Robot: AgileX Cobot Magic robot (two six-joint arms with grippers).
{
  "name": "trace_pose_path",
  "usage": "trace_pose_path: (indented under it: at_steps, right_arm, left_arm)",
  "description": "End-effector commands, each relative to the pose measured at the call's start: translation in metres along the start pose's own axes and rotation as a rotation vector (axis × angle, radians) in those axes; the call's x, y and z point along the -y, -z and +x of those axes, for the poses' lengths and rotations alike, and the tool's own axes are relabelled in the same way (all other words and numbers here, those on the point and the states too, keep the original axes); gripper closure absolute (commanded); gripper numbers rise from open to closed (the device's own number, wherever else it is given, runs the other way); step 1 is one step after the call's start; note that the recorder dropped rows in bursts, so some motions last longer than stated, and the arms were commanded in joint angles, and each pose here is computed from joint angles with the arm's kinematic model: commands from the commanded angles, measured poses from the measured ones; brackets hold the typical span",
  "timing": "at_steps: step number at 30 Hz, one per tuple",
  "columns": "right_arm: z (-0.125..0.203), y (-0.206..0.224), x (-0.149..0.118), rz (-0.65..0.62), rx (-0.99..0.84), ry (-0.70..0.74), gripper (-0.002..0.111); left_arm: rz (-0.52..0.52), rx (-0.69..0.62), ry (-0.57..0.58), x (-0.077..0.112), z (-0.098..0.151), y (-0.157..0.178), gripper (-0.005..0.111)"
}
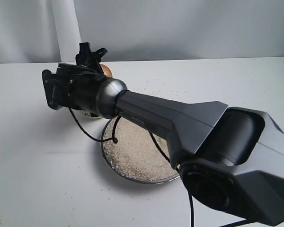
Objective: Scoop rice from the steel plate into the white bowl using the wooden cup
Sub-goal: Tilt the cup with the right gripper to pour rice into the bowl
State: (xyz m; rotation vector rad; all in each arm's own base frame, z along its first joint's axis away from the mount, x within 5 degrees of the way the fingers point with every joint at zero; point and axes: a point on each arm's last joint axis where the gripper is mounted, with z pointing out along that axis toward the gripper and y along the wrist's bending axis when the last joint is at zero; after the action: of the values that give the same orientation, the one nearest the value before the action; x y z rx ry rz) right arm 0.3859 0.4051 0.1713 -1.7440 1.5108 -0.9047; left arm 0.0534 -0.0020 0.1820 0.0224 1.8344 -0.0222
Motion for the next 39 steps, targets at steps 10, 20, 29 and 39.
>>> trace_pose_path:
  at_steps: [10,20,29,39]
  right_arm:
    - [-0.002,-0.001,0.008,0.149,-0.051,0.210,0.108]
    - [0.000,-0.002,0.013,0.191,-0.059,0.316,0.108]
    - [0.009,-0.009,0.020,0.216,-0.075,0.356,0.108]
    - [0.023,-0.019,0.025,0.205,-0.111,0.396,0.108]
  left_arm:
    - [0.002,0.007,0.003,0.000,0.000,0.000,0.107]
    - [0.002,0.007,0.003,0.000,0.000,0.000,0.107]
    - [0.002,0.007,0.003,0.000,0.000,0.000,0.107]
    - [0.002,0.007,0.003,0.000,0.000,0.000,0.107]
